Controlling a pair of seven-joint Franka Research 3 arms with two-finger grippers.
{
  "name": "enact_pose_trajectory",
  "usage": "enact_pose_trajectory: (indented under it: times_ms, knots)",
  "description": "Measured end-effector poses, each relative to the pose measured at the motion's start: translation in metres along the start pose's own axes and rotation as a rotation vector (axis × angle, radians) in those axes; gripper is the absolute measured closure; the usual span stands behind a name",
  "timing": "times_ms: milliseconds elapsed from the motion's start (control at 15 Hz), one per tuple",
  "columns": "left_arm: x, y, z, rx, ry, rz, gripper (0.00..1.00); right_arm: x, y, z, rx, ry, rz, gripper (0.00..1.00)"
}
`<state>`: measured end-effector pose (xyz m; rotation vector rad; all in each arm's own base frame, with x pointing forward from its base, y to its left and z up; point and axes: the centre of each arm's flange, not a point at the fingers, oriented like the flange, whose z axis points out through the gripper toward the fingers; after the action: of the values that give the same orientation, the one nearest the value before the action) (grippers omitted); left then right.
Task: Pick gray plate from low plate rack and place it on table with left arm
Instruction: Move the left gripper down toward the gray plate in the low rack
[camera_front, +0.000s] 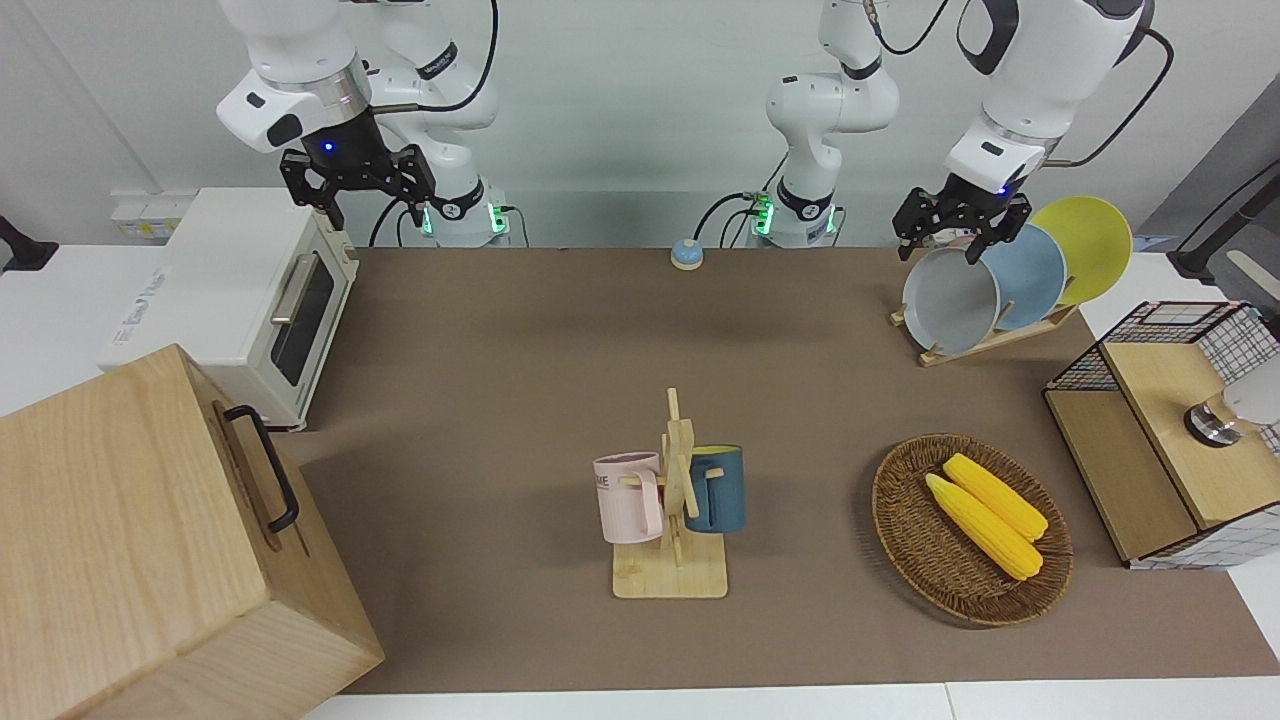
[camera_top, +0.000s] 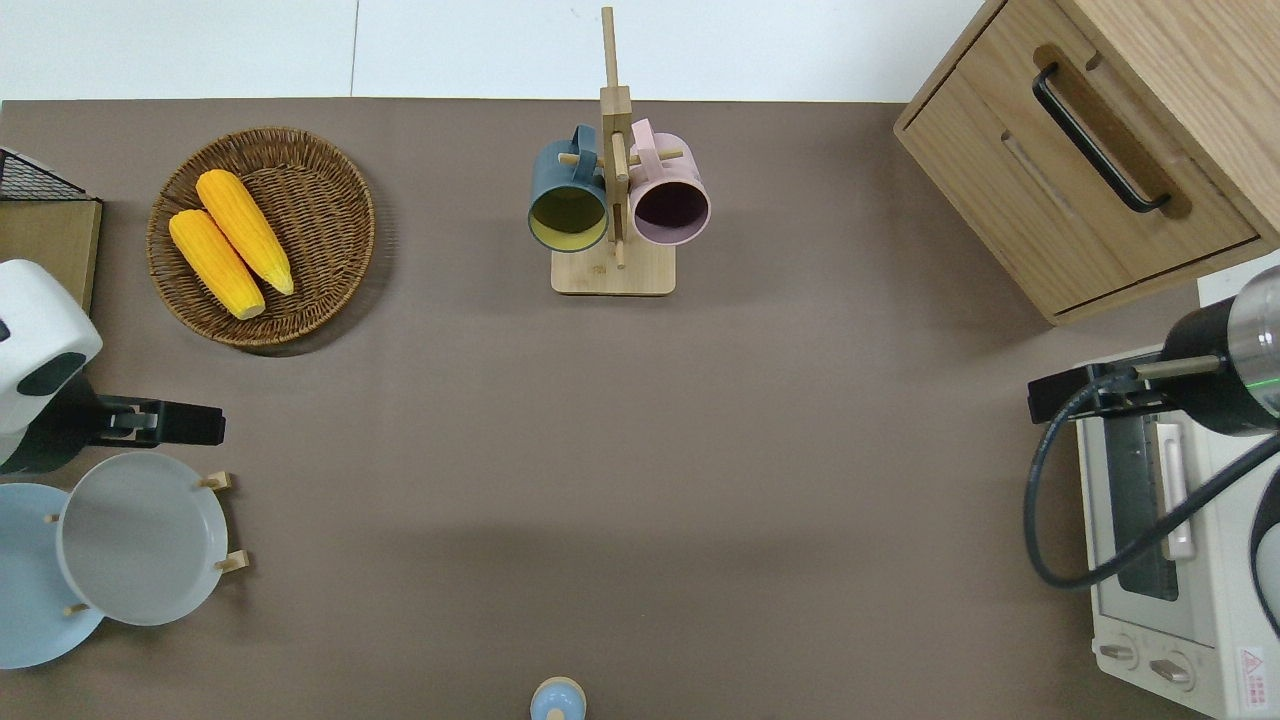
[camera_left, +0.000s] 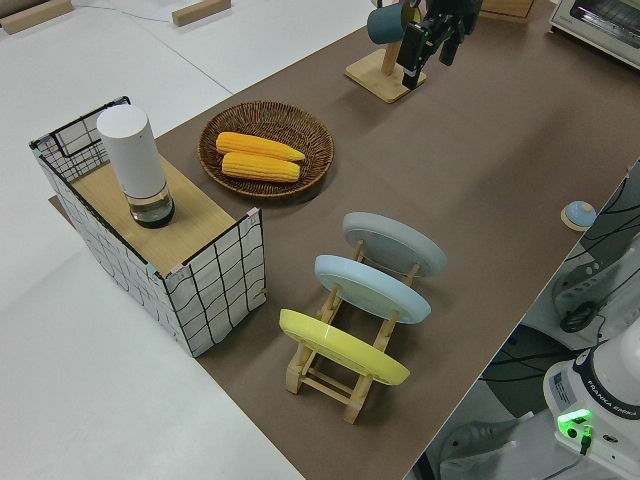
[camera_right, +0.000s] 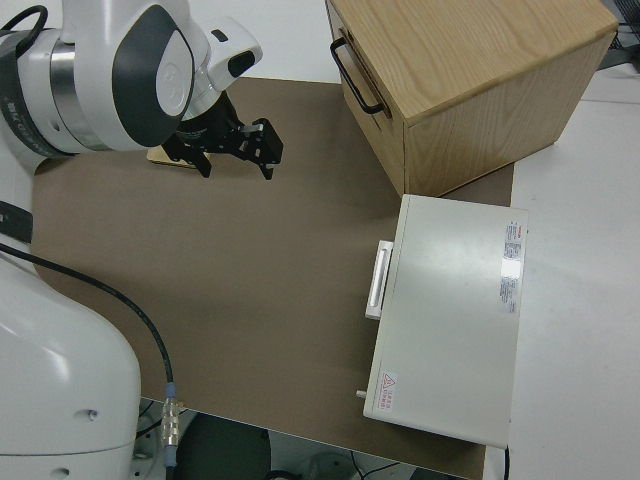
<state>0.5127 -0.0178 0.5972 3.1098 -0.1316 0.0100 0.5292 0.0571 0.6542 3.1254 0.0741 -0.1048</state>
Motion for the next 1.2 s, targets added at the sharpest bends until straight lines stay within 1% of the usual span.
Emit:
enact_pose_trajectory:
  times_ms: [400, 467, 667, 800, 1200]
  knots:
    - [-0.001, -0.010, -0.001, 0.010, 0.000, -0.015, 0.00, 0.000, 0.000, 0.000, 0.000, 0.000, 0.000, 0.01]
    - [-0.002, -0.014, -0.001, 0.021, -0.003, -0.018, 0.00, 0.000, 0.000, 0.000, 0.000, 0.000, 0.000, 0.01]
    - [-0.005, -0.030, 0.000, 0.094, -0.027, -0.028, 0.00, 0.000, 0.000, 0.000, 0.000, 0.000, 0.000, 0.01]
    - [-0.008, -0.043, 0.001, 0.111, -0.042, -0.046, 0.00, 0.000, 0.000, 0.000, 0.000, 0.000, 0.000, 0.01]
    - [-0.021, -0.087, 0.001, 0.100, -0.072, -0.128, 0.01, 0.000, 0.000, 0.000, 0.000, 0.000, 0.000, 0.01]
